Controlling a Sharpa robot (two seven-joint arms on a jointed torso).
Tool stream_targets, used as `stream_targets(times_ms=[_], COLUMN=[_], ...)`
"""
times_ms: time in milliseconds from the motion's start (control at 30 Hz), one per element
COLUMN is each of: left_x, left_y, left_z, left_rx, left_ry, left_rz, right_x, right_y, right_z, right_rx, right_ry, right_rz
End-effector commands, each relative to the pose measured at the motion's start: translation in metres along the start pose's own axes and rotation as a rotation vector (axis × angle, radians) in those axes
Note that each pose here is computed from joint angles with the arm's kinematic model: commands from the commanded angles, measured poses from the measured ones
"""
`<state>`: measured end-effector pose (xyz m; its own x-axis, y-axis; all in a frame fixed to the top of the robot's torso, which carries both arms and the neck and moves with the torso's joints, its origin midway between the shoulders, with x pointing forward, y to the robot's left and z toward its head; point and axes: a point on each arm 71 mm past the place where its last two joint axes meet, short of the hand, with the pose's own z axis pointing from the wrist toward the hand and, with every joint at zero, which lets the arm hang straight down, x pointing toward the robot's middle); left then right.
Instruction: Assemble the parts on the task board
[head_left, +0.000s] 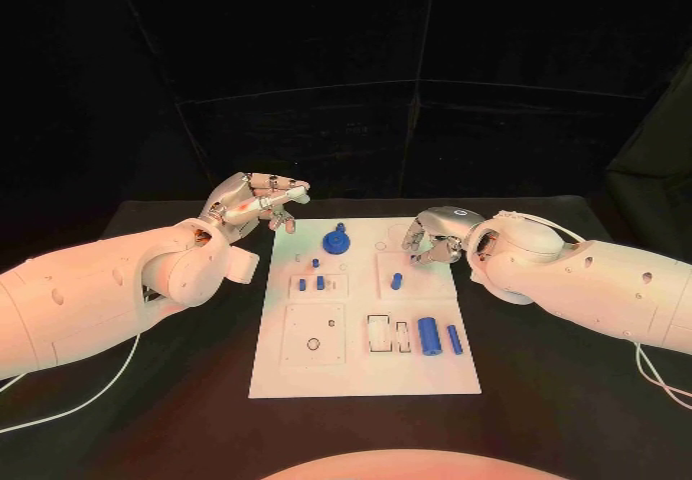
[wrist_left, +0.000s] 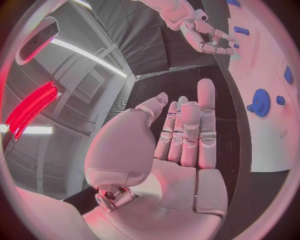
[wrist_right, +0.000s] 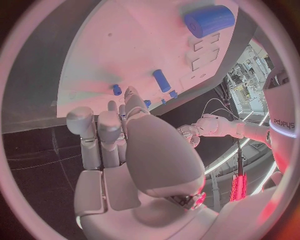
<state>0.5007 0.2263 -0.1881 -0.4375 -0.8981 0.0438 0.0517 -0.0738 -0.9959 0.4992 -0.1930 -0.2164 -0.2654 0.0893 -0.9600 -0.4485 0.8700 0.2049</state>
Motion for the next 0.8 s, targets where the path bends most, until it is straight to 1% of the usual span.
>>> stream_targets(times_ms=[33,167,467,633,800], left_x=[0.0009,-0.0003,-0.0038,-0.0069,-0.0076], left_y=[-0.0031,-0.0024,-0.0009,-0.0001,0.0002], left_z=[0.0005,0.0003,0.0008,0.0010,0.0011], left_rx=[0.038,0.036,0.025,0.019,0.016], left_ry=[-0.005,-0.011,-0.022,-0.030,-0.029], left_rz=[-0.043,-0.041,-0.036,-0.031,-0.032], right_x=[0.0044,0.0068,0.0063,0.0066,0.0067], right_y=[0.0006,-0.0002,-0.0037,-0.0045,-0.0046], right_z=[0.0006,0.0008,0.0015,0.0020,0.0024], right_rx=[-0.005,0.004,0.027,0.035,0.042], right_ry=[0.030,0.032,0.007,0.008,0.009], right_rz=[-0.020,-0.023,-0.033,-0.031,-0.037])
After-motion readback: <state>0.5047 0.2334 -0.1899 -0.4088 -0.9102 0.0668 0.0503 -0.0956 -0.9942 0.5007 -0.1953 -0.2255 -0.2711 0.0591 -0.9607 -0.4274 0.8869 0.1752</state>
